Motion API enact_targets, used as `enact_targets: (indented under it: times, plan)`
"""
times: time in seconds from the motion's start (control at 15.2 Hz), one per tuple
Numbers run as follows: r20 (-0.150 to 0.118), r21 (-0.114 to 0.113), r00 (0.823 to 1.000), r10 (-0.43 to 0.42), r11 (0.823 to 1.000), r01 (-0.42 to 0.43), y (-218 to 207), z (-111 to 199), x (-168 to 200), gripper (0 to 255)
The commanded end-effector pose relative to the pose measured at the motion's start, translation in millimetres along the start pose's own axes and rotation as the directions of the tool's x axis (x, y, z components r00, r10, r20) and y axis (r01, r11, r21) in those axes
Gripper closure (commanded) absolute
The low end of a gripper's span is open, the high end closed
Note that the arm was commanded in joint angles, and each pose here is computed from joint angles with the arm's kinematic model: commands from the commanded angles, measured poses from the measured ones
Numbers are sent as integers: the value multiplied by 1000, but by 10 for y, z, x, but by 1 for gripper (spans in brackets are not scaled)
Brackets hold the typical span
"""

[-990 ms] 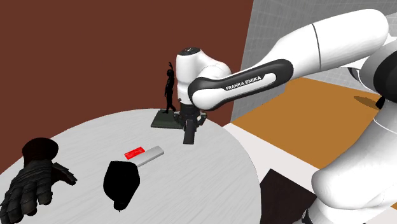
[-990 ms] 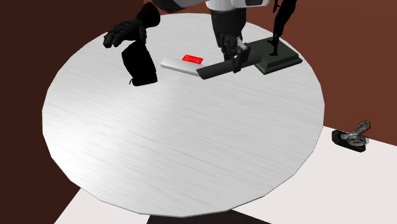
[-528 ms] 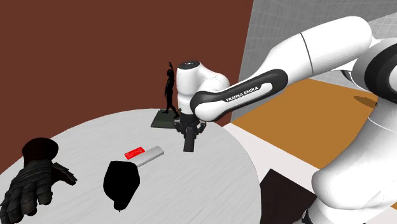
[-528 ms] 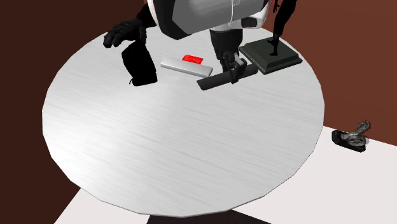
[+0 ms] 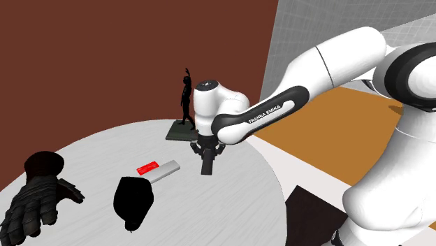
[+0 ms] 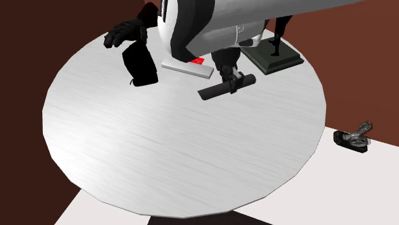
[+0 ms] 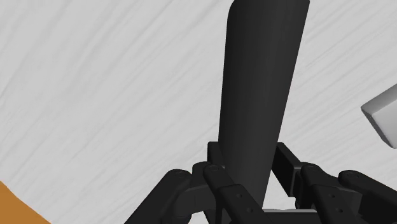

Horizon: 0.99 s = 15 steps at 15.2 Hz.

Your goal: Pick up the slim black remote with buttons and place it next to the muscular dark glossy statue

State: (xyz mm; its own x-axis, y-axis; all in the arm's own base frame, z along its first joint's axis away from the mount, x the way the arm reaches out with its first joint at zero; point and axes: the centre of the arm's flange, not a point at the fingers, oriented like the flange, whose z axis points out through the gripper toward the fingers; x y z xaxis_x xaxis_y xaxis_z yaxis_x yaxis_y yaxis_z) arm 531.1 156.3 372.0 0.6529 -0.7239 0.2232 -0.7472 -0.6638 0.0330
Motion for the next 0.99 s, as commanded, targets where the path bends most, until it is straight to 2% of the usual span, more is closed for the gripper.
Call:
enact_targets:
  times: [0.0,0.46,0.92]
  plan:
    - [0,1,1000,0,1000,0,1,105,-17,255]
    - [0,1,1000,0,1000,0,-13,497,-107,255]
    - [0,1,1000,0,1000,0,-13,497,-107,255]
